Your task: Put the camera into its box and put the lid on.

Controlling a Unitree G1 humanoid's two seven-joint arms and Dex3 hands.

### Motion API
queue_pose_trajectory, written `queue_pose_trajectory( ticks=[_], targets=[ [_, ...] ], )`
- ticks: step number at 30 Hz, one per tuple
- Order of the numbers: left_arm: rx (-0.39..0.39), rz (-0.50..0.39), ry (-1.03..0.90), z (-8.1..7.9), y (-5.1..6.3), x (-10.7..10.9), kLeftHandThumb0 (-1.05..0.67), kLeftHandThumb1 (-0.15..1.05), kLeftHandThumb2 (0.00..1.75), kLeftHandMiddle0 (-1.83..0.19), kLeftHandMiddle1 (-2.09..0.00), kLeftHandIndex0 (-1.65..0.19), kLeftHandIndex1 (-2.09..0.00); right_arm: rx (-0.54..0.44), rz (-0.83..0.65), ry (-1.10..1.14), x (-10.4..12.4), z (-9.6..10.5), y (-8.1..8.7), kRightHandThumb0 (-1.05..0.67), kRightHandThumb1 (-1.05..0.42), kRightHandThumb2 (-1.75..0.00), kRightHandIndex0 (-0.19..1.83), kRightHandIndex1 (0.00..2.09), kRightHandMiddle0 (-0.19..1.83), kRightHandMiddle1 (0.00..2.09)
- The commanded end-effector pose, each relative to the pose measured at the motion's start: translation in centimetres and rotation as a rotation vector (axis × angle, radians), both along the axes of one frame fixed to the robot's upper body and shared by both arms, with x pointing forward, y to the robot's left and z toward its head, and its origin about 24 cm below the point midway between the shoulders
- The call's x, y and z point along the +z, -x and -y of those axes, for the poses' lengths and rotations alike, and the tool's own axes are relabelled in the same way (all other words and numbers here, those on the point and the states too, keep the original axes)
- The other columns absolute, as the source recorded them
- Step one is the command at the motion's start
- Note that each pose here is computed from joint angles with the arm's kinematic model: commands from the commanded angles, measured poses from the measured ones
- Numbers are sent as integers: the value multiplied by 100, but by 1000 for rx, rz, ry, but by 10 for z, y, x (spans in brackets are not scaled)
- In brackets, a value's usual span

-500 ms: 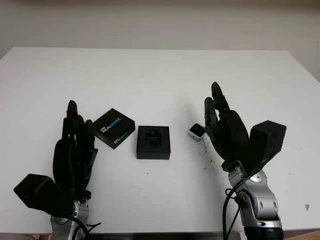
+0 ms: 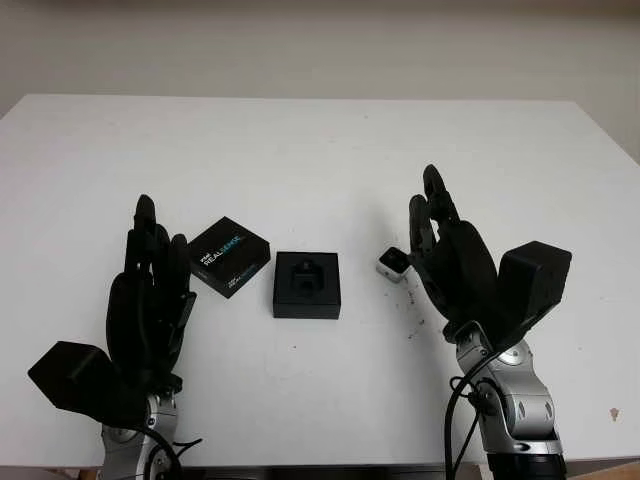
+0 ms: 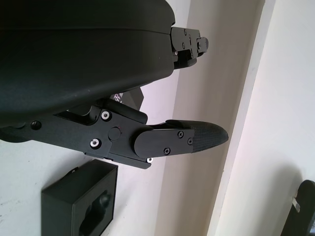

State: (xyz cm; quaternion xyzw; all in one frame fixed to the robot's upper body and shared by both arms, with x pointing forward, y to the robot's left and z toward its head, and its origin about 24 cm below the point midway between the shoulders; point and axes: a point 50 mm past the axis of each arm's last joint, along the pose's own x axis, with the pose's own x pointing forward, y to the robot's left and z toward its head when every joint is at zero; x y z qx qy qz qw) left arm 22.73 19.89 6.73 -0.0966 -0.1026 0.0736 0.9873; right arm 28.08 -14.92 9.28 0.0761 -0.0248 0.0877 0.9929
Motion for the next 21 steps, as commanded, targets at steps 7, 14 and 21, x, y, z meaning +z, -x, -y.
queue_pose_trajectory(
  ticks=[7, 14, 21],
  targets=[
    [-4, 19, -10, 0, 1, 4, -57, 105, 43, 1, -5, 3, -5, 105, 232, 329, 56, 34, -30, -57, -95, -6, 11, 16, 9, 29],
    [3, 12, -28, -1, 0, 2, -57, 105, 47, 1, -5, 3, -5, 210, 384, 814, 100, 54, -51, -44, -75, -4, 31, 22, 9, 69],
    [2, 17, -22, 1, -1, 3, -58, 105, 47, 1, -5, 3, -5, 290, 398, 1304, 107, 58, -59, -48, -75, -5, 34, 13, 34, 22]
  ],
)
